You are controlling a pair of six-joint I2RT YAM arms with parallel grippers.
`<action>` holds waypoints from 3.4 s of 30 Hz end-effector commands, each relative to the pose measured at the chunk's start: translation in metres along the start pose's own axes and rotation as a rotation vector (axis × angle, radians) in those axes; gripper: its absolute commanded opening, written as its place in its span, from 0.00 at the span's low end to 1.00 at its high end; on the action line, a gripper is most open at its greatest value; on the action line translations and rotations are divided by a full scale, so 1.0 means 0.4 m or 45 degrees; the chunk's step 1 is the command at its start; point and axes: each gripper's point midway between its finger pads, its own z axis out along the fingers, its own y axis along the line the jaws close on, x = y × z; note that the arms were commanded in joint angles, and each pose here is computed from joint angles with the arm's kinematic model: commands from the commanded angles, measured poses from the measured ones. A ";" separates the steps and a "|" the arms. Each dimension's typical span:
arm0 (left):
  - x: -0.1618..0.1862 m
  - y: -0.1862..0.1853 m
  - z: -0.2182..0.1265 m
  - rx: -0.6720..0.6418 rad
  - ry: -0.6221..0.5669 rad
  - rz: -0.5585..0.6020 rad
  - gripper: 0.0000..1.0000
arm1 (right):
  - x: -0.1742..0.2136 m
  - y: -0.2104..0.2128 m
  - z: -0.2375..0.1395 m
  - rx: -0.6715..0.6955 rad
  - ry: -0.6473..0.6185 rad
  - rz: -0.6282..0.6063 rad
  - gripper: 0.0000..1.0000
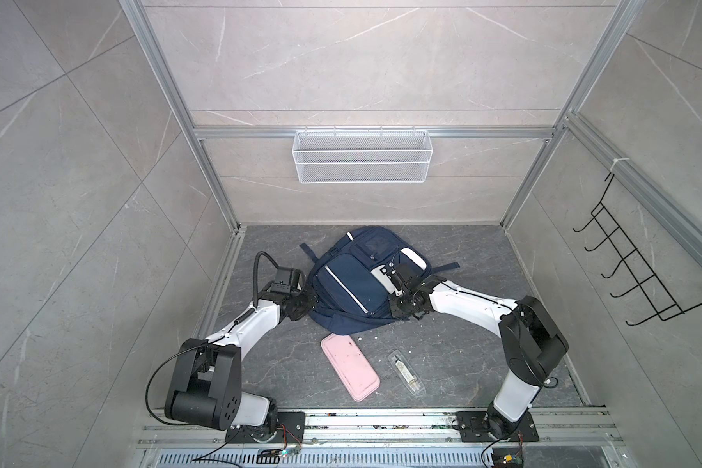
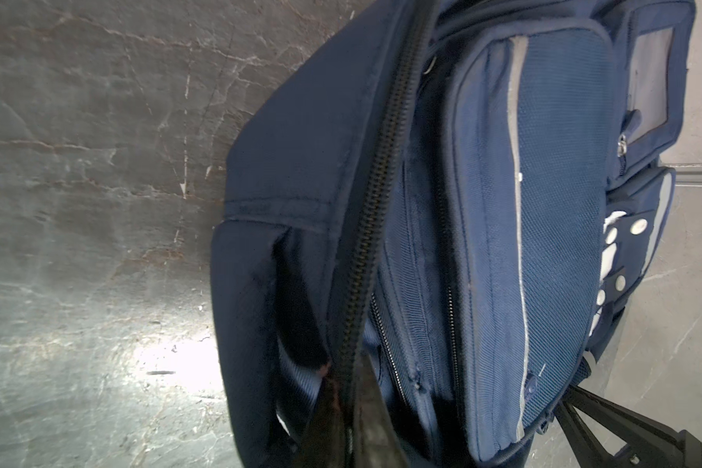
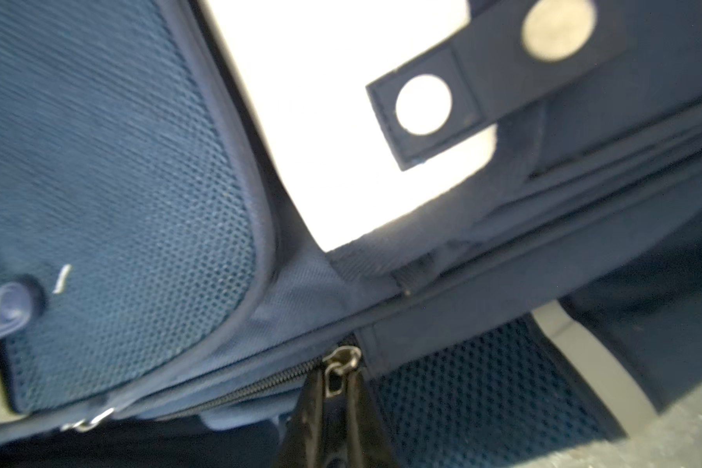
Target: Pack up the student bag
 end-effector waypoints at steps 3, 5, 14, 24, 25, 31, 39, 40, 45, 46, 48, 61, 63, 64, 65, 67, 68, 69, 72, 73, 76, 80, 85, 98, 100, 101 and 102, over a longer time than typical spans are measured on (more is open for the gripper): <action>0.010 -0.049 -0.034 0.044 -0.007 0.036 0.00 | -0.026 0.014 -0.067 -0.014 -0.037 -0.006 0.00; 0.009 -0.058 -0.042 0.053 -0.014 0.044 0.00 | -0.030 0.021 -0.076 -0.032 -0.036 0.002 0.00; 0.031 -0.059 -0.040 0.089 -0.037 0.037 0.00 | -0.044 0.046 -0.106 -0.102 -0.039 0.016 0.00; 0.057 -0.147 -0.003 0.120 0.009 0.094 0.00 | -0.005 0.206 -0.135 -0.298 -0.010 -0.019 0.00; 0.057 -0.151 0.001 0.120 0.011 0.095 0.00 | 0.019 0.217 -0.133 -0.301 0.004 -0.033 0.00; 0.064 -0.156 0.007 0.116 0.001 0.097 0.00 | 0.137 0.273 -0.094 -0.388 0.091 -0.060 0.00; 0.080 -0.171 0.033 0.128 0.024 0.075 0.00 | 0.044 0.393 -0.105 -0.530 0.024 -0.089 0.00; 0.082 -0.176 0.031 0.131 0.026 0.078 0.00 | 0.016 0.394 -0.116 -0.520 -0.006 -0.094 0.00; 0.075 -0.182 0.031 0.107 -0.007 0.080 0.00 | -0.148 0.333 -0.150 -0.515 -0.110 -0.028 0.00; 0.076 -0.186 0.033 0.108 -0.012 0.078 0.00 | -0.172 0.311 -0.146 -0.513 -0.114 -0.001 0.00; 0.072 -0.192 0.040 0.110 -0.038 0.060 0.00 | -0.227 0.255 -0.133 -0.515 -0.110 0.052 0.00; 0.062 -0.216 0.026 0.013 -0.101 0.144 0.00 | -0.142 0.122 -0.162 -0.433 -0.081 0.074 0.14; 0.077 -0.200 0.018 0.005 -0.082 0.150 0.06 | -0.098 0.102 -0.151 -0.414 -0.072 0.085 0.21; 0.087 -0.193 0.016 0.006 -0.066 0.155 0.09 | -0.080 0.096 -0.147 -0.416 -0.068 0.094 0.24; 0.100 -0.179 0.013 -0.009 -0.047 0.163 0.12 | -0.061 0.092 -0.142 -0.419 -0.060 0.105 0.26; 0.117 -0.149 0.000 -0.044 -0.025 0.186 0.15 | -0.025 0.081 -0.133 -0.417 -0.042 0.126 0.29; 0.120 -0.134 -0.011 -0.071 -0.028 0.200 0.18 | -0.011 0.075 -0.130 -0.410 -0.038 0.135 0.30; 0.118 -0.123 -0.026 -0.096 -0.041 0.222 0.23 | -0.001 0.069 -0.128 -0.403 -0.038 0.142 0.30; 0.084 -0.132 -0.076 -0.128 -0.102 0.287 0.40 | 0.015 0.057 -0.118 -0.381 -0.035 0.151 0.33; 0.072 -0.147 -0.088 -0.116 -0.118 0.305 0.46 | 0.018 0.055 -0.113 -0.375 -0.025 0.153 0.34; 0.023 -0.213 -0.101 -0.061 -0.141 0.359 0.51 | 0.021 0.046 -0.099 -0.344 -0.021 0.171 0.35; 0.004 -0.282 -0.036 -0.007 -0.041 0.423 0.52 | 0.041 0.034 -0.078 -0.321 -0.003 0.206 0.37; 0.030 -0.259 0.076 -0.061 0.085 0.418 0.53 | 0.060 0.026 -0.039 -0.290 0.038 0.227 0.38; 0.076 -0.275 0.171 0.114 0.186 0.342 0.53 | -0.010 0.027 0.043 -0.203 0.033 0.241 0.39; 0.082 -0.293 0.186 0.164 0.211 0.321 0.50 | -0.025 0.028 0.041 -0.189 0.033 0.233 0.39; 0.085 -0.305 0.190 0.196 0.223 0.313 0.47 | -0.032 0.030 0.032 -0.196 0.021 0.233 0.39; 0.087 -0.313 0.192 0.218 0.231 0.297 0.43 | -0.037 0.032 0.022 -0.206 0.007 0.231 0.39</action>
